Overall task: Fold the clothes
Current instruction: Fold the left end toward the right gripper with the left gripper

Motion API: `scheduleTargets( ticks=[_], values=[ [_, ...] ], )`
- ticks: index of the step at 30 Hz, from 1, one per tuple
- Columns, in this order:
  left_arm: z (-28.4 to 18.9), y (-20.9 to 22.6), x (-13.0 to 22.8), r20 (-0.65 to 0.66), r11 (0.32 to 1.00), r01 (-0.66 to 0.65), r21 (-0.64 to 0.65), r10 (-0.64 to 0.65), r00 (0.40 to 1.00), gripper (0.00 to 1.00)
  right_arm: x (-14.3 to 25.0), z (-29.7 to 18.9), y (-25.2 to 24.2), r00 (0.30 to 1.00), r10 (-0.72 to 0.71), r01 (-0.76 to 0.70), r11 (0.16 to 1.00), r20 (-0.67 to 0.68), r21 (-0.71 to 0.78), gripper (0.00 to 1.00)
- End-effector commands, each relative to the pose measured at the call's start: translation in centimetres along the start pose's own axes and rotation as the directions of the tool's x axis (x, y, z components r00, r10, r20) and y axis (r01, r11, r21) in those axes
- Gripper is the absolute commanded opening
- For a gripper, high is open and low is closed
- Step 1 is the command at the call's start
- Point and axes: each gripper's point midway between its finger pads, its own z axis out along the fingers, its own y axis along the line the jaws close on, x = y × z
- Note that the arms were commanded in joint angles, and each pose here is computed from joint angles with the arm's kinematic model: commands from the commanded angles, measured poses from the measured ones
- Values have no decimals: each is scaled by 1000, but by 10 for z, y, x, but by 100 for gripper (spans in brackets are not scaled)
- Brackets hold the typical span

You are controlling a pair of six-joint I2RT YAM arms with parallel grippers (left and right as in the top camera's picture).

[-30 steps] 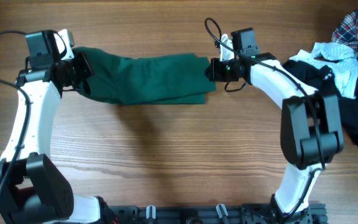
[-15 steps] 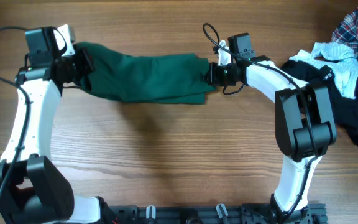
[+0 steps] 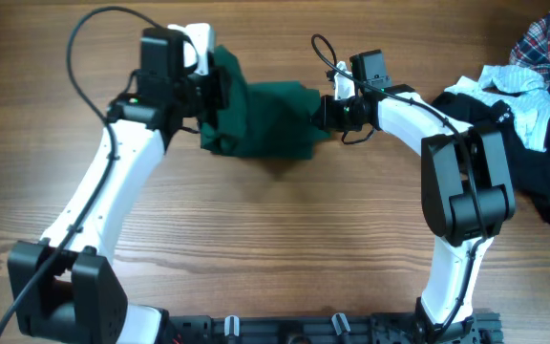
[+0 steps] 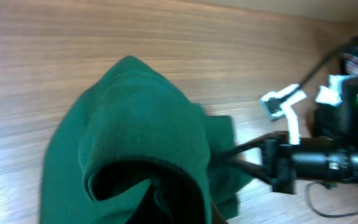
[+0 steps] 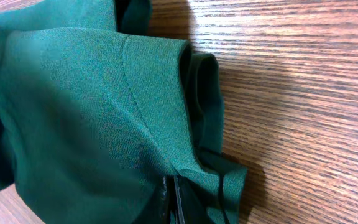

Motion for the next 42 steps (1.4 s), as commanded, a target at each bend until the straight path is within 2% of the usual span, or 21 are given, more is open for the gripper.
scheduleTargets(
  ticks=[1,11,18,19,20,23,25,30,38,42],
  values=[
    [10,-34,-4,21,999,-26,40,25,999,4,30,28,-26,995,46,-41,997,-85,63,4],
    [63,-60,36,-74,994,-63,88,69,995,4,31,28,-27,995,44,-38,997,-90,65,4],
    [71,-62,34,-57,993,-70,96,75,996,4,32,28,-26,995,45,-39,997,-92,63,4],
    [71,-62,33,-52,993,-71,97,76,996,4,32,28,-27,995,45,-39,997,-92,63,10],
    [71,-62,32,-49,993,-72,99,77,996,4,32,28,-26,995,45,-39,997,-92,63,25],
    [71,-63,31,-45,992,-73,100,78,996,4,32,27,-27,994,48,-42,997,-93,64,60],
    [71,-63,31,-45,992,-73,100,78,996,4,31,26,-28,994,53,-47,997,-94,60,72],
    [71,-64,32,-46,992,-74,101,79,996,6,22,16,-22,995,59,-59,998,-77,6,82],
    [71,-64,32,-47,992,-74,101,79,996,4,-11,-24,-9,999,31,-31,999,33,-9,83],
    [72,-64,33,-51,992,-74,101,80,996,4,-20,-43,-19,996,54,-57,998,71,40,85]
  ],
)
